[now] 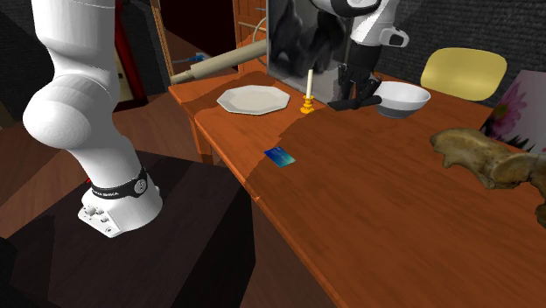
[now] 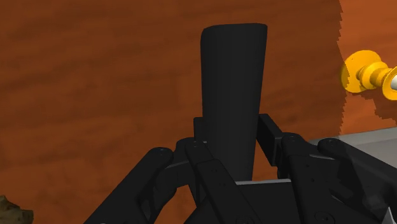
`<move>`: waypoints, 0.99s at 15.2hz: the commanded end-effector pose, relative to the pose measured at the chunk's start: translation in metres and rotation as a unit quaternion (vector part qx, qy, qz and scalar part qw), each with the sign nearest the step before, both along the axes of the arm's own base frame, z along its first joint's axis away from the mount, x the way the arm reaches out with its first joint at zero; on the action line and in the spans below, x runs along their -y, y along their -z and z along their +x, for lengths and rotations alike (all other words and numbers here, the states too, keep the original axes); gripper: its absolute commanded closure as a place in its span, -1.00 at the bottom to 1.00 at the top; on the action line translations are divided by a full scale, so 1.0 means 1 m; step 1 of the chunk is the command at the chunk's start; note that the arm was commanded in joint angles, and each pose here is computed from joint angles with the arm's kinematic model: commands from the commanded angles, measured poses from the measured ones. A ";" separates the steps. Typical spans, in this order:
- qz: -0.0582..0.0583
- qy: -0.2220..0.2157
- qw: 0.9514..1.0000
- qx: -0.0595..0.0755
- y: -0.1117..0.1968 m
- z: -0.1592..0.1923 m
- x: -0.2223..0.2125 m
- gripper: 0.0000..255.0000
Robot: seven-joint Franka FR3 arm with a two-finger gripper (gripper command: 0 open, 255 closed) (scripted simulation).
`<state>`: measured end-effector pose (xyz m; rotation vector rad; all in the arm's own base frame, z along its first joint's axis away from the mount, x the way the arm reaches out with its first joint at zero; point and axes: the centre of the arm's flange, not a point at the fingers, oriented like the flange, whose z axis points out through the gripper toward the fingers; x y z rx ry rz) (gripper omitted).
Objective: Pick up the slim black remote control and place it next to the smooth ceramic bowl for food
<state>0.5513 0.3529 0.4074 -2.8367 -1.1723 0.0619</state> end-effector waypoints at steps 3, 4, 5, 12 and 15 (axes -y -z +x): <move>0.000 0.000 1.000 0.000 0.022 0.000 0.000 1.00; 0.000 0.000 1.000 0.000 0.027 0.000 0.000 1.00; 0.000 0.000 1.000 0.000 0.033 0.000 0.000 1.00; 0.000 0.000 1.000 0.000 0.070 0.000 0.000 1.00; 0.000 0.000 1.000 0.000 0.080 0.000 0.000 1.00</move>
